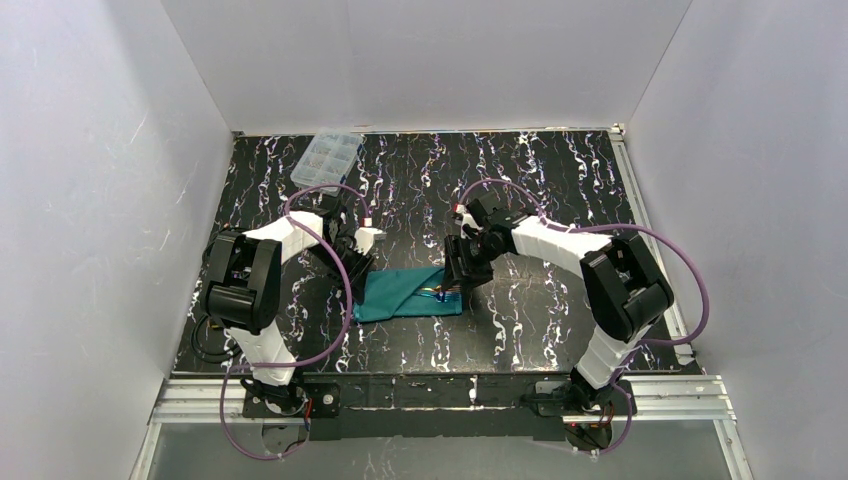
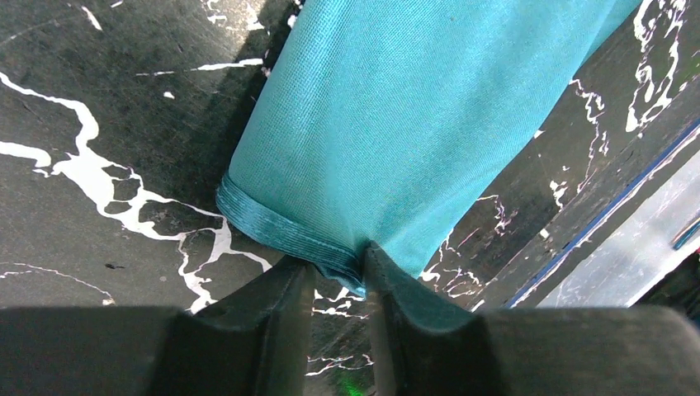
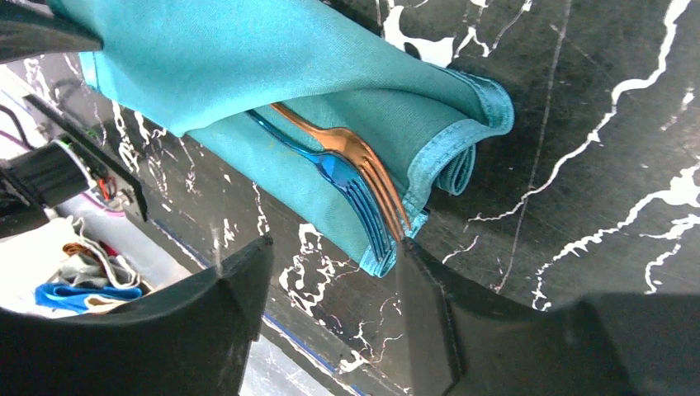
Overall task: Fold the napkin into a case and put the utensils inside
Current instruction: Insert the fork into the folded napkin, then reset both arms
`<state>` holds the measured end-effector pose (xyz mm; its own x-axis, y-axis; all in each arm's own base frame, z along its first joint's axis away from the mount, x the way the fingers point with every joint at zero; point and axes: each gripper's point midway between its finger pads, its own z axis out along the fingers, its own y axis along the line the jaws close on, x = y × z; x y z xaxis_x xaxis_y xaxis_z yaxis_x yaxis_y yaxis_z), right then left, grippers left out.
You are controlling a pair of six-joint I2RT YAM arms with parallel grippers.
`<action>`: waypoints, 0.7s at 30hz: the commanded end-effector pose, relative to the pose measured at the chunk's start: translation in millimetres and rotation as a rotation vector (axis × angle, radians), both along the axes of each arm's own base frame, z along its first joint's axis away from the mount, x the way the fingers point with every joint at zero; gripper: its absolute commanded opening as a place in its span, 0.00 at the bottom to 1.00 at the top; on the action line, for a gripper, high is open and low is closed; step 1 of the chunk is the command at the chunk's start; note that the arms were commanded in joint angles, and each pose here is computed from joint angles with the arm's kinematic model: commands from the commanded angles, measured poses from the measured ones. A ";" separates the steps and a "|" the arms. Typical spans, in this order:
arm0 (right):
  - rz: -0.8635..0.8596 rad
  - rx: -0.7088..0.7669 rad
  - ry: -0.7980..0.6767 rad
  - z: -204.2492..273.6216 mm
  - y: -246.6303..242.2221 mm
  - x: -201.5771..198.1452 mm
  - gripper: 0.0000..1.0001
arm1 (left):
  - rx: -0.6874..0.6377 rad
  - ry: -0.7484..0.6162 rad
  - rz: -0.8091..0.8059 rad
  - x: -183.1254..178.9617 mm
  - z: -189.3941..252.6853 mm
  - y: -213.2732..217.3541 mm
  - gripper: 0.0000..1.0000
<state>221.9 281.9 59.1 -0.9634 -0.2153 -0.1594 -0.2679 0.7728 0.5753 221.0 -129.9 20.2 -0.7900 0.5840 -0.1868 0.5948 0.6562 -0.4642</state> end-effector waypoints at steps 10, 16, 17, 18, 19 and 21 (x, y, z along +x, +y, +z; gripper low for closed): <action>-0.056 -0.111 -0.201 54.5 -37.1 47.0 0.99 | 0.036 -0.120 0.086 28.0 61.9 12.9 0.98; -0.225 -0.202 -0.403 87.6 -88.1 97.6 0.99 | 0.024 -0.217 0.154 40.8 111.4 41.0 0.99; -0.263 -0.228 -0.436 90.1 -100.3 106.1 0.98 | 0.023 -0.240 0.169 44.1 119.0 46.7 0.99; -0.299 -0.256 -0.460 90.2 -112.4 113.6 0.99 | 0.025 -0.262 0.182 47.2 125.4 52.7 0.99; -0.354 -0.302 -0.478 88.4 -129.8 122.0 0.99 | 0.031 -0.282 0.198 50.5 130.7 59.6 0.99; -0.479 -0.371 -0.505 84.0 -162.4 137.5 0.99 | 0.042 -0.308 0.244 58.0 137.5 74.4 0.99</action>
